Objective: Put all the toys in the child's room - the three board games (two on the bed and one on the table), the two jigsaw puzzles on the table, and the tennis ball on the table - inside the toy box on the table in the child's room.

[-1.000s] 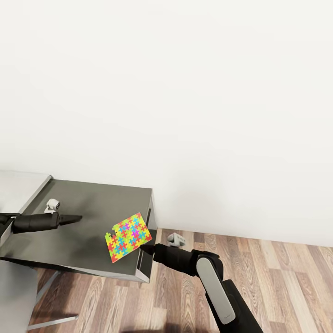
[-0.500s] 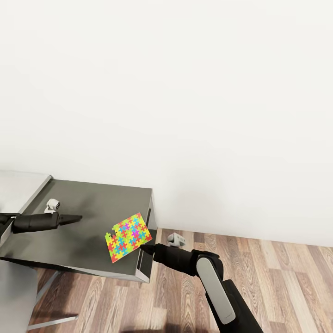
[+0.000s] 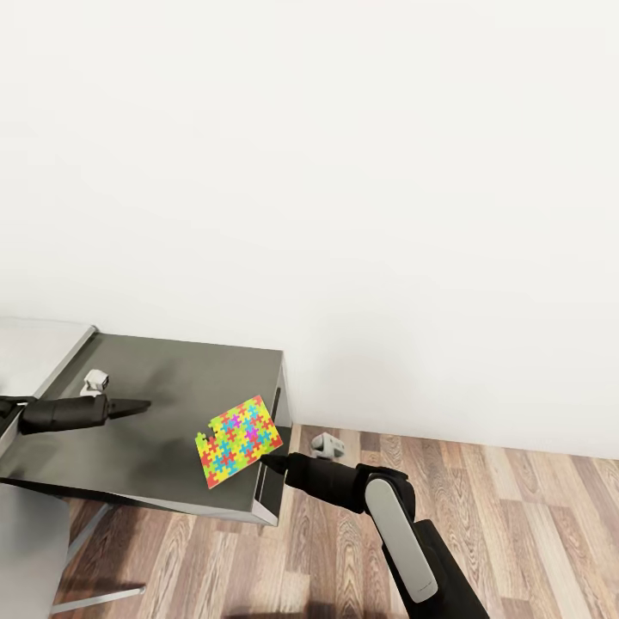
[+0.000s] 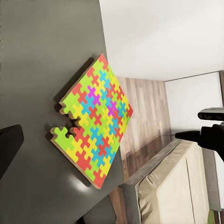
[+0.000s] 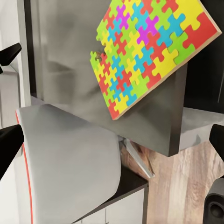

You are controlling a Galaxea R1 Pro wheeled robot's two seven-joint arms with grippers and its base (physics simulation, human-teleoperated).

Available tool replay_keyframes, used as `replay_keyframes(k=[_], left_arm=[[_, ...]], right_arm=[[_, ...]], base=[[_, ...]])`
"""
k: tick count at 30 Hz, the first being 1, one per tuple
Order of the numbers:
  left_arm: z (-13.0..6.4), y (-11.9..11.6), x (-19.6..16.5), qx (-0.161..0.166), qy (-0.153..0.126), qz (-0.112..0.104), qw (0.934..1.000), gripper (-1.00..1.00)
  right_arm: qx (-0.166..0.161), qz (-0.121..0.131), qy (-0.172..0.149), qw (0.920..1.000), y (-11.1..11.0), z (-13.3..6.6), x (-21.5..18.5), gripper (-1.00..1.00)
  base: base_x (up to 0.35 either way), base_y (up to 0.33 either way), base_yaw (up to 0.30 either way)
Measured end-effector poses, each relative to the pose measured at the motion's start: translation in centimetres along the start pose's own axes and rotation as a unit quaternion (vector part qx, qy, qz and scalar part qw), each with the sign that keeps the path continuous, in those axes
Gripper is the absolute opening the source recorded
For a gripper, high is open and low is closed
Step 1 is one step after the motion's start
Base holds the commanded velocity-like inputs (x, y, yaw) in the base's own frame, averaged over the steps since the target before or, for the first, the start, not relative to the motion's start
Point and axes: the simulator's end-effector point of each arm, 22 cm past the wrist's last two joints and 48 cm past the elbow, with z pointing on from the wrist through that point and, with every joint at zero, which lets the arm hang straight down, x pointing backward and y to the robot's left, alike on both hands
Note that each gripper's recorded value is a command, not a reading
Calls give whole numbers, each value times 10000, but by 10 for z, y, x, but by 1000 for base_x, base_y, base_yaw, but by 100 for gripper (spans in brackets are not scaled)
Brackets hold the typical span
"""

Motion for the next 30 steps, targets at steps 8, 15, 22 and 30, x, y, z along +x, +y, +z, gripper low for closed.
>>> replay_keyframes(k=[8,15,22,30], left_arm=[[0,0,0,-2,-1,-6,10000,100],[0,0,0,-4,7,-38,10000,100],[0,0,0,-4,7,-50,10000,100],[2,2,0,-6,26,-141,9999,100]], right_arm=[[81,80,-56,9999,-10,-2,-4,100],[246,505,-223,9982,-49,-7,-14,100],[53,552,-411,9976,-54,-11,-24,100],[16,549,-437,9975,-53,-9,-26,100]], base=[[0,0,0],[0,0,0],[0,0,0],[0,0,0]])
